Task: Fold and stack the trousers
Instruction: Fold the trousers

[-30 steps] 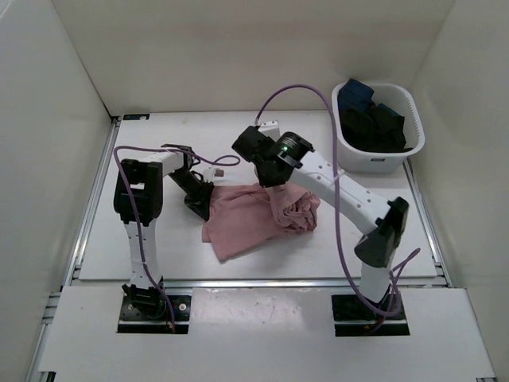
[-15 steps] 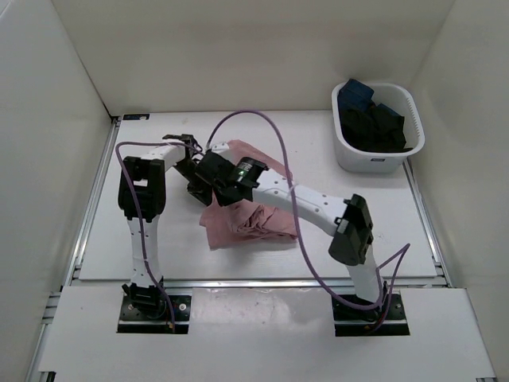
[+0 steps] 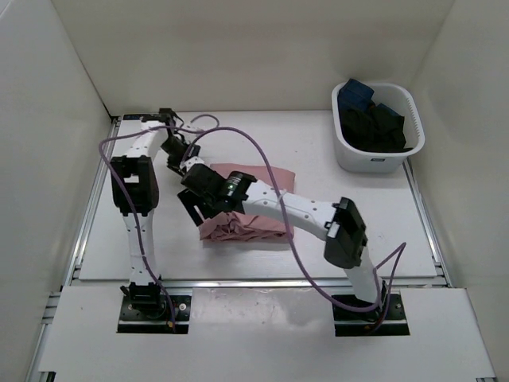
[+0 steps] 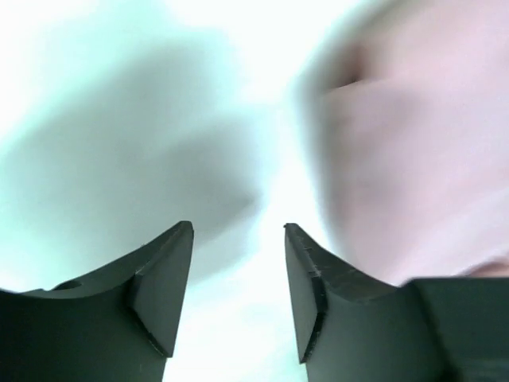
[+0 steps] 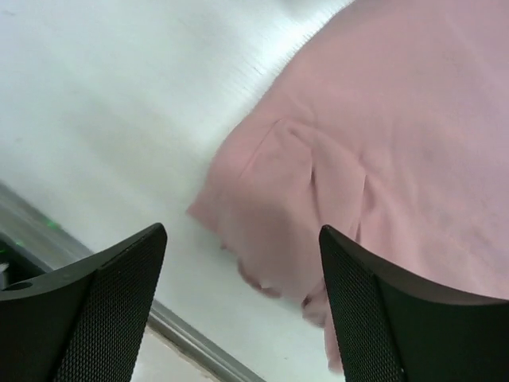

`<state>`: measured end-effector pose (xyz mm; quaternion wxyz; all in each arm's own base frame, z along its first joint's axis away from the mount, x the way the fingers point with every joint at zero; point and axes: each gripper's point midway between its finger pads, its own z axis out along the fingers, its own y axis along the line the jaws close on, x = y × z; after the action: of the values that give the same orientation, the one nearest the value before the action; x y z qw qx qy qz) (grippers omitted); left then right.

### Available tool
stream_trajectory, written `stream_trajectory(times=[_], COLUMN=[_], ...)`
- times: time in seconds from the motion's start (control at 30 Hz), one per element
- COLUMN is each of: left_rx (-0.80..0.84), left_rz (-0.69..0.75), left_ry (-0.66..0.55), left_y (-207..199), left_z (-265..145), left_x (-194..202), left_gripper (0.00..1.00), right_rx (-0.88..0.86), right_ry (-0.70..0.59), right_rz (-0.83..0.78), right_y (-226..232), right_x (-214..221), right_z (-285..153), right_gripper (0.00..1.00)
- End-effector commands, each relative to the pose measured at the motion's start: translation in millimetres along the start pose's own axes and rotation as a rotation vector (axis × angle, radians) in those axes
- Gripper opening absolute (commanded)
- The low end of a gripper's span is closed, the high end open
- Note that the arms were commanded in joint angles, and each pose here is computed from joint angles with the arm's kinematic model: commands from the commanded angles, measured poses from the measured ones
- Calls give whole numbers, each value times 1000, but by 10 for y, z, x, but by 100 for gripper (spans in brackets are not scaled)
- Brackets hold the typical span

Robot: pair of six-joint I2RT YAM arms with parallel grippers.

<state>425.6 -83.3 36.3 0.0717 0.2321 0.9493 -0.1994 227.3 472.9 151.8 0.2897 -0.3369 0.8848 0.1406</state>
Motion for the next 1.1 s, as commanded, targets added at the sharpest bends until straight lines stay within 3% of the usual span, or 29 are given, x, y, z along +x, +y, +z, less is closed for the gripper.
stream_trajectory(times=[0.0, 0.07, 0.13, 0.17, 0.23, 0.27, 0.3, 0.37, 0.43, 0.53, 0.63, 0.67, 0.73, 0.77, 0.87, 1.07], left_rx=[-247, -347, -465, -488, -507, -492, -465, -342, -177, 57, 167, 145, 67, 4, -114, -106], left_rz=[-50, -46, -44, -43, -15, 15, 59, 222, 365, 449, 443, 465, 485, 483, 511, 536], left_ry=[-52, -78, -95, -98, -159, -185, -215, -261, -251, -115, 44, 124, 139, 207, 212, 185], left_y=[599, 728, 888, 895, 767, 637, 471, -176, -860, -1582, -1818, -1824, -1729, -1567, -1347, -1388], left_z=[-588, -843, -1105, -1172, -1462, -1529, -1591, -1598, -1358, -810, -313, -130, 39, 144, 214, 213], left_x=[-48, -110, -118, -115, -187, -234, -287, -357, -328, 142, 675, 931, 1036, 1269, 1362, 1446], left_gripper=[62, 68, 68, 68, 68, 67, 67, 65, 65, 64, 62, 62, 61, 61, 59, 65], right_rx=[-52, 47, 161, 187, 236, 218, 207, 130, 69, -14, -14, -14, 15, 15, 47, 58], right_ry=[-228, -321, -261, -249, -150, -149, -142, -150, -151, -127, -52, -28, -1, 22, 39, 36], right_rz=[25, 150, 316, 375, 493, 514, 528, 563, 586, 623, 704, 720, 779, 789, 843, 868], right_y=[8, -446, -971, -1143, -1520, -1578, -1619, -1637, -1642, -1564, -1608, -1592, -1693, -1677, -1806, -1870], right_x=[-412, -519, -192, -89, 296, 330, 383, 463, 509, 687, 1008, 1103, 1313, 1404, 1568, 1597], right_z=[-739, -991, -822, -857, -646, -611, -573, -458, -388, -258, -145, -121, -100, -83, -58, -45], right_gripper=[82, 82, 76, 65, 51, 35, 25, 9, 2, 0, 0, 0, 0, 0, 0, 0])
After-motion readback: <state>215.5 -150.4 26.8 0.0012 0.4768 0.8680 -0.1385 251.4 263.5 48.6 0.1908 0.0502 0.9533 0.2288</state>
